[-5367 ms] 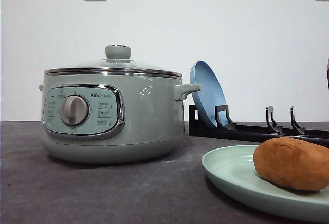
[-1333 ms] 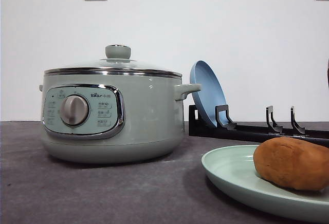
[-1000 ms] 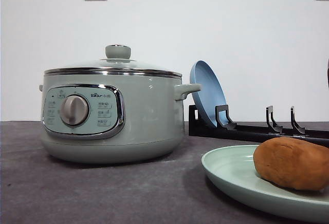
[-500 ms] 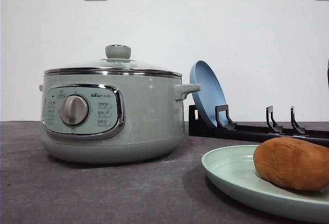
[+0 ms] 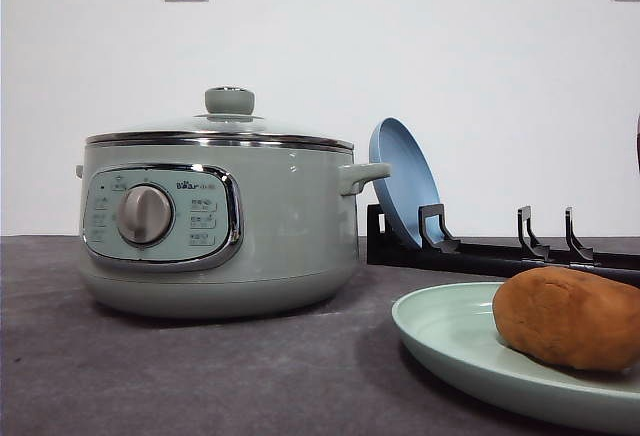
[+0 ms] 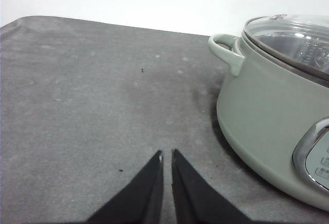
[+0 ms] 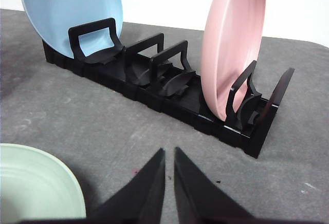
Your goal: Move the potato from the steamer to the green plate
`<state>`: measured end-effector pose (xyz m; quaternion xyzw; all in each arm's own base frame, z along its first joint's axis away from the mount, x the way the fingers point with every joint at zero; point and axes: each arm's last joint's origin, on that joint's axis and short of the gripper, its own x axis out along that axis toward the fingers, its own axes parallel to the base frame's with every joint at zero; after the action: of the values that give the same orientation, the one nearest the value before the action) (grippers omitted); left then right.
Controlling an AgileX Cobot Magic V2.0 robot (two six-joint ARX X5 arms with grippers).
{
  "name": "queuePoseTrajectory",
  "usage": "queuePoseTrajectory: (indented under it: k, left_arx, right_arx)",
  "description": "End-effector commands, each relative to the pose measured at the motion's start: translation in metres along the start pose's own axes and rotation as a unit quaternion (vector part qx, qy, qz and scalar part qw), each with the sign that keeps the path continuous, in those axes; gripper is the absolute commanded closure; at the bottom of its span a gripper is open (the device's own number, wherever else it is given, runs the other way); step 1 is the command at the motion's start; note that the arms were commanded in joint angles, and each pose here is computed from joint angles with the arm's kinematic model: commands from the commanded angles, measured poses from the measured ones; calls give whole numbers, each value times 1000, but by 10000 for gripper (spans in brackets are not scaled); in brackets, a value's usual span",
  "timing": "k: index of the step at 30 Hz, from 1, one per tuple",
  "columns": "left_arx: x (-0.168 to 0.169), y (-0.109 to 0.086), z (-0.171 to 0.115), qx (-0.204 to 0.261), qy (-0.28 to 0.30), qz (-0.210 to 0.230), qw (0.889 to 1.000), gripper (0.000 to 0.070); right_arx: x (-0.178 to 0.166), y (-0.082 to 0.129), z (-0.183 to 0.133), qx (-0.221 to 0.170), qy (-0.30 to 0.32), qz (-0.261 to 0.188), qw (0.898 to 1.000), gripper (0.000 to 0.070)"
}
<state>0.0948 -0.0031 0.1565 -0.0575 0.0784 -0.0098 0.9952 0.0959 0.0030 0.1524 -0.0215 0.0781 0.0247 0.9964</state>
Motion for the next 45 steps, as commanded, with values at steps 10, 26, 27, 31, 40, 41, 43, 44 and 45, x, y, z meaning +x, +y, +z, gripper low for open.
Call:
queuePoseTrajectory:
  k: [10, 26, 27, 31, 40, 41, 43, 44, 45]
  left_arx:
    - [2, 1, -7, 0, 12, 4, 1000, 674]
    - [2, 1, -7, 0, 12, 4, 1000, 674]
    - [2, 1, -7, 0, 12, 4, 1000, 674]
    - [2, 1, -7, 0, 12, 4, 1000, 674]
    - [2, 1, -7, 0, 12, 4, 1000, 674]
    - [2, 1, -7, 0, 12, 4, 1000, 674]
    - [2, 1, -7, 0, 12, 4, 1000, 674]
    - [2, 1, -7, 0, 12, 4, 1000, 674]
    - [2, 1, -7, 0, 12, 4, 1000, 674]
  right_arx:
    - [0, 0, 0, 6, -6, -3, 1000, 679]
    - [0, 0, 0, 7, -6, -3, 1000, 680]
    - [0, 0, 0, 7, -6, -3, 1000, 680]
    - [0, 0, 0, 7, -6, -3, 1000, 680]
    - [0, 0, 0, 7, -6, -3, 1000, 680]
    - [0, 0, 0, 7, -6, -3, 1000, 680]
    - [0, 0, 0, 7, -6, -3, 1000, 680]
    - [0, 0, 0, 7, -6, -3, 1000, 680]
    - [0, 0, 0, 7, -6, -3, 1000, 680]
